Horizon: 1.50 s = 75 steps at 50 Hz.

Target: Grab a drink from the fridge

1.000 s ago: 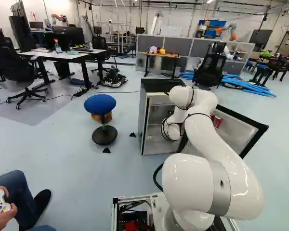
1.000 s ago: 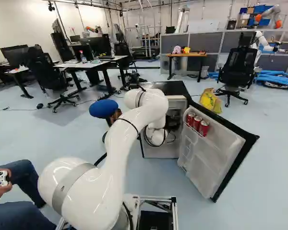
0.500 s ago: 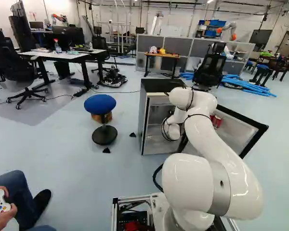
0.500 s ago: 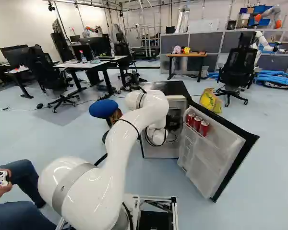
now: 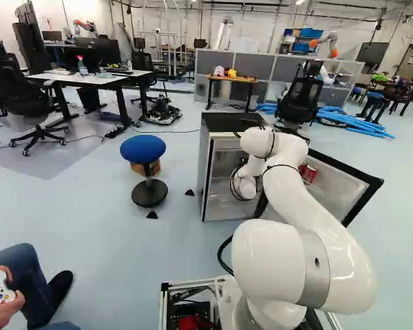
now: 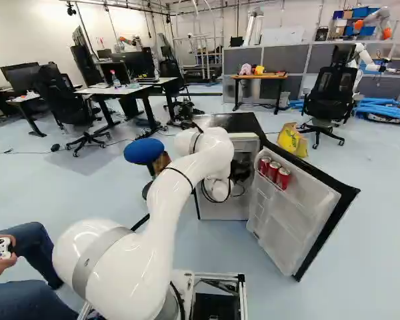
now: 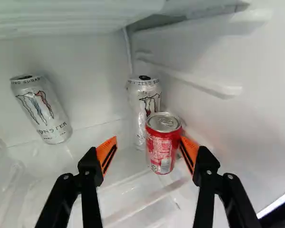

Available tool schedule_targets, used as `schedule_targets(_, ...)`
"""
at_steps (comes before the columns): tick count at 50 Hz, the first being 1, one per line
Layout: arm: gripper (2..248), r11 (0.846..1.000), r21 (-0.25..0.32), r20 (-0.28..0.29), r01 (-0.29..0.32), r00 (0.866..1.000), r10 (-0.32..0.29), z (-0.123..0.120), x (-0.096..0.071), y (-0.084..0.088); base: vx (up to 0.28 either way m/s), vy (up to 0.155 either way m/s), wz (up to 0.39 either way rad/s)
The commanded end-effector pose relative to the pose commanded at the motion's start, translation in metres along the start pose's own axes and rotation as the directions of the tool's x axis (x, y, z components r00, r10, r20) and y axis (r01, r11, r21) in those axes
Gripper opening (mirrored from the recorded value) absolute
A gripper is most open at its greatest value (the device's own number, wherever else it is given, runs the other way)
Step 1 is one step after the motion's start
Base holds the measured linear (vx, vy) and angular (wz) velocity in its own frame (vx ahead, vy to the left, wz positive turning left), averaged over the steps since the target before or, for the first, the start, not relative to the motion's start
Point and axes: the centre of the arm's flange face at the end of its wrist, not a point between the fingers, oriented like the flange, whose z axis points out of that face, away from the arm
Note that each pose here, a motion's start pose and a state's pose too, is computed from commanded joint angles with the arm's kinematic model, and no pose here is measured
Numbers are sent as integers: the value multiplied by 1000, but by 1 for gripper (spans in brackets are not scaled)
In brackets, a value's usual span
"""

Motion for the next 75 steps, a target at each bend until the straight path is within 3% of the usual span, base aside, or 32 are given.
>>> schedule_targets(75,189,999,43,-23,7,1000,-6,8,-4,-31,0,0,0)
